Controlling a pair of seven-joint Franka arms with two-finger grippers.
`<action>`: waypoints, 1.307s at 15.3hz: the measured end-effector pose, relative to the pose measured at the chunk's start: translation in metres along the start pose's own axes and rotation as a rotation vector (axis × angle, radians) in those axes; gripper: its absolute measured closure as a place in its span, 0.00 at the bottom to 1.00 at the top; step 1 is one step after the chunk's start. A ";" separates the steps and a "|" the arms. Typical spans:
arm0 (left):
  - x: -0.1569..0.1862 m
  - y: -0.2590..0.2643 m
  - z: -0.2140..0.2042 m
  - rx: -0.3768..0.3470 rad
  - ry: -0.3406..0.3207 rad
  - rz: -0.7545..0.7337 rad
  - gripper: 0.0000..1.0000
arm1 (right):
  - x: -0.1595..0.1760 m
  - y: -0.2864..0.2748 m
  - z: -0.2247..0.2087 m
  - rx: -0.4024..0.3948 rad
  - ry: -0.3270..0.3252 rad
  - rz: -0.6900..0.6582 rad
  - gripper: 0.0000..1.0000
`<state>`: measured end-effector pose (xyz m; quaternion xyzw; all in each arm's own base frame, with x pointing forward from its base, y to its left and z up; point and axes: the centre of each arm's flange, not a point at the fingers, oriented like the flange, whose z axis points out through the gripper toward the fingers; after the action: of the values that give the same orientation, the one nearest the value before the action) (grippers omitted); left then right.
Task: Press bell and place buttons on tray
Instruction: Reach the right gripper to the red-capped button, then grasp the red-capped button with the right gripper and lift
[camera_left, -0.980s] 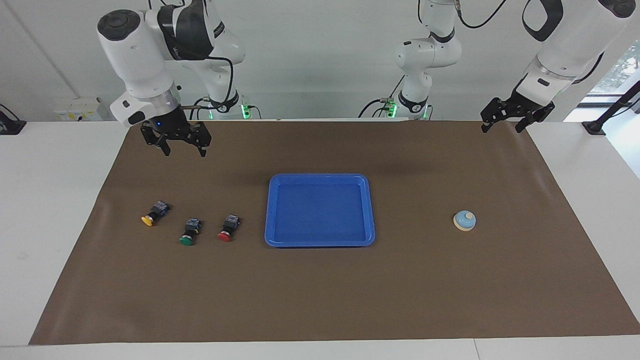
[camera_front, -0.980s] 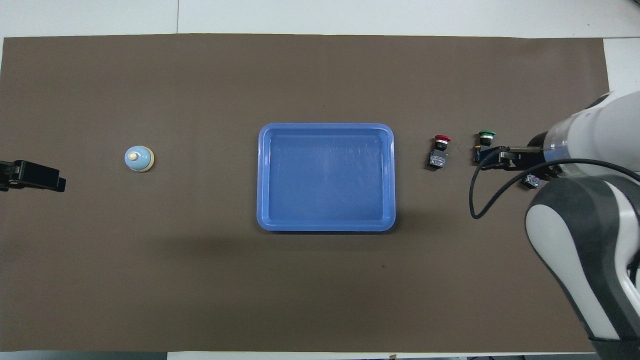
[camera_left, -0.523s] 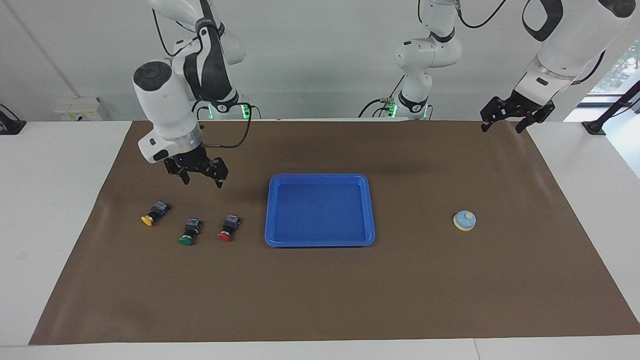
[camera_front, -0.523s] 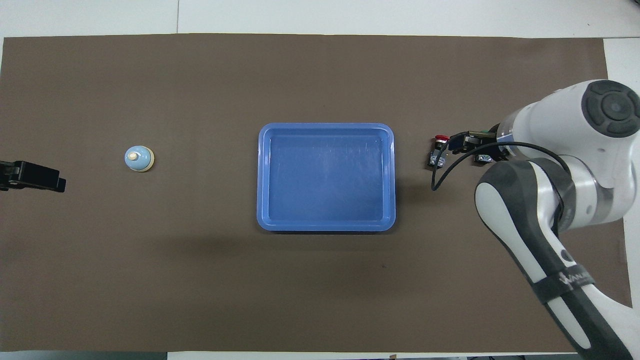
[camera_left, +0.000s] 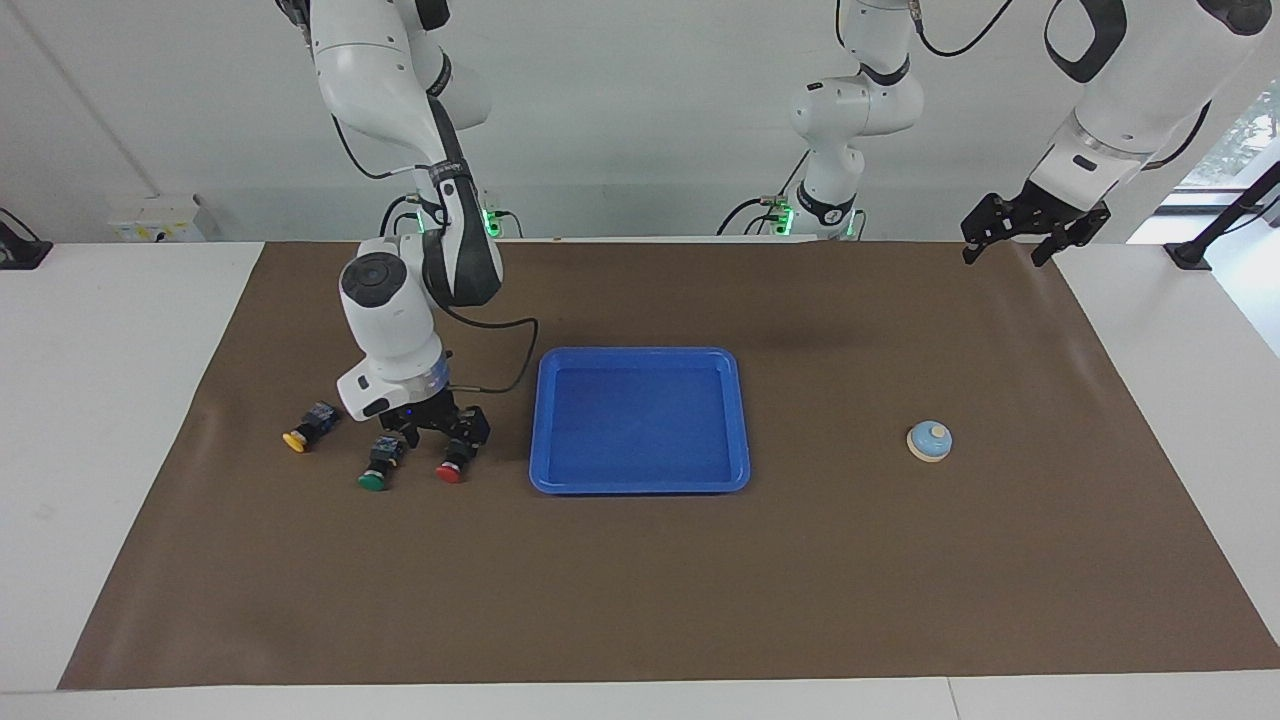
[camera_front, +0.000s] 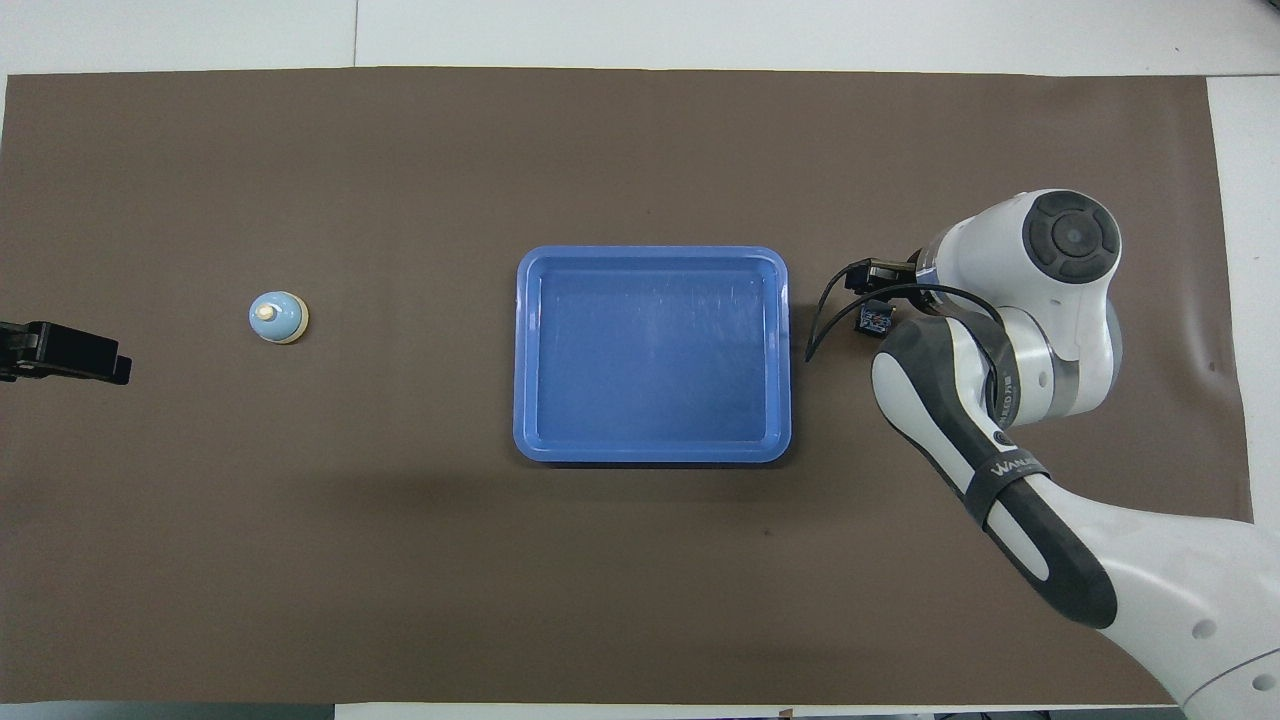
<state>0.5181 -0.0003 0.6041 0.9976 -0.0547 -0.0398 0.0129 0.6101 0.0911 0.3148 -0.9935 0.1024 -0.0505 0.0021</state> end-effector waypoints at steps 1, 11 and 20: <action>0.000 0.000 0.000 0.000 0.000 0.000 0.00 | 0.000 -0.001 0.006 -0.002 -0.004 -0.001 0.00; 0.000 0.000 0.000 0.000 0.000 0.000 0.00 | -0.013 -0.017 0.015 -0.006 -0.025 -0.033 0.00; 0.000 0.000 0.000 0.000 0.000 0.000 0.00 | -0.016 -0.012 0.023 -0.008 -0.023 -0.027 0.42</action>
<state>0.5181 -0.0003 0.6041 0.9976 -0.0546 -0.0398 0.0129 0.5989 0.1058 0.2905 -0.9953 0.0893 -0.0386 -0.0012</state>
